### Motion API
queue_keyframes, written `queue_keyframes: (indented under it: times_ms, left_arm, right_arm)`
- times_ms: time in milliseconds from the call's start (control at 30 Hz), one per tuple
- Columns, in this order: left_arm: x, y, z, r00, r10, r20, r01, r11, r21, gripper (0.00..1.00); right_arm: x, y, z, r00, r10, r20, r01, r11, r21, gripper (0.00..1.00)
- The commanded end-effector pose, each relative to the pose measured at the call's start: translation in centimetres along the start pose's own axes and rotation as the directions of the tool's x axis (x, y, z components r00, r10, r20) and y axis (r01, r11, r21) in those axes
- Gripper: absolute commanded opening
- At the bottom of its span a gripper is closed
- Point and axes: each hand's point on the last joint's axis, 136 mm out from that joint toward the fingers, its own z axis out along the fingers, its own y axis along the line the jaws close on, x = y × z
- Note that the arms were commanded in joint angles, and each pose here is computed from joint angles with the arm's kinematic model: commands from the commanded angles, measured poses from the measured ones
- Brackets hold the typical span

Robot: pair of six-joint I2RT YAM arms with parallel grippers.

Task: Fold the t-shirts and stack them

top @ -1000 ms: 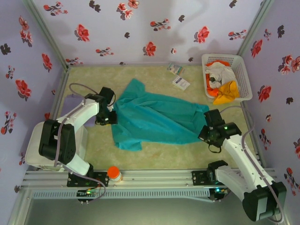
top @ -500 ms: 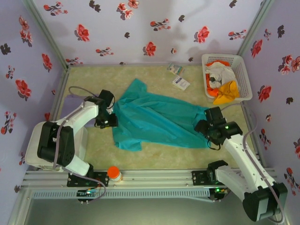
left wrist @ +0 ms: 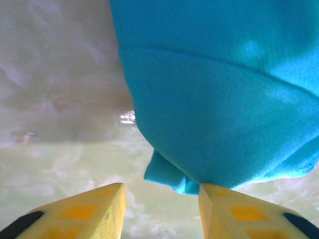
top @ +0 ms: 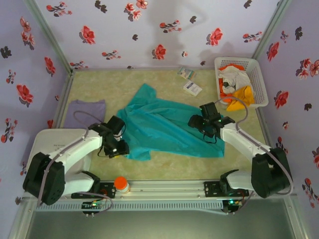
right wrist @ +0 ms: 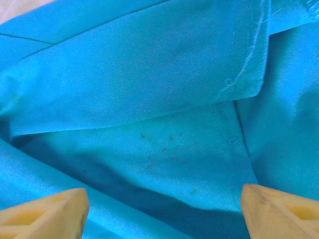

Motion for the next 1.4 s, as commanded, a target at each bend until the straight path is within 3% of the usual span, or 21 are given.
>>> queue_keyframes:
  times_ms: [0, 167, 267, 433, 500, 667, 800, 1033, 1200, 1367]
  left_arm:
    - [0.5, -1.0, 0.5, 0.998, -0.07, 0.009, 0.069, 0.996, 0.055, 0.45]
    - [0.1, -1.9, 1.8, 0.997, -0.074, 0.016, 0.072, 0.994, 0.077, 0.44]
    - [-0.2, -2.4, 2.2, 0.997, -0.07, 0.02, 0.068, 0.994, 0.084, 0.38]
    - [-0.9, -3.4, 0.9, 0.999, -0.036, 0.031, 0.033, 0.995, 0.093, 0.06]
    - [-1.5, -4.3, -0.3, 0.999, -0.016, 0.046, 0.011, 0.994, 0.105, 0.0]
    - [-3.6, -7.2, -3.6, 0.993, 0.058, 0.099, -0.071, 0.987, 0.142, 0.0]
    - [-5.7, -9.6, -4.0, 0.986, 0.131, 0.103, -0.145, 0.979, 0.142, 0.0]
    - [-9.8, -13.4, -2.4, 0.964, 0.255, 0.076, -0.263, 0.958, 0.117, 0.31]
    - [-11.2, -13.9, -1.5, 0.96, 0.276, 0.051, -0.281, 0.953, 0.111, 0.35]
    - [-11.4, -11.4, -3.7, 0.971, 0.216, 0.102, -0.228, 0.965, 0.126, 0.51]
  right_arm:
    - [-0.3, 1.1, 0.9, 1.0, 0.014, 0.011, -0.013, 0.999, -0.033, 0.79]
    - [-0.2, 1.1, 2.1, 0.999, 0.041, 0.003, -0.041, 0.999, -0.03, 0.77]
    - [-0.1, 0.7, 2.6, 0.999, 0.044, 0.0, -0.044, 0.999, -0.006, 0.75]
    - [0.1, 0.1, 3.2, 0.999, 0.042, -0.011, -0.042, 0.999, 0.03, 0.74]
    - [0.1, -0.1, 3.3, 0.999, 0.045, -0.007, -0.045, 0.998, 0.036, 0.73]
    - [-0.1, -0.2, 3.2, 0.999, 0.047, 0.005, -0.047, 0.998, 0.04, 0.73]
    - [-0.2, -0.1, 3.1, 0.999, 0.038, 0.001, -0.038, 0.998, 0.044, 0.73]
    - [-0.4, 0.1, 2.6, 0.999, 0.037, 0.009, -0.038, 0.999, 0.035, 0.72]
    - [-0.1, 0.4, 2.3, 1.0, 0.029, -0.001, -0.029, 1.0, 0.012, 0.72]
    - [0.0, 1.8, 1.3, 0.998, -0.06, 0.009, 0.06, 0.997, -0.041, 0.77]
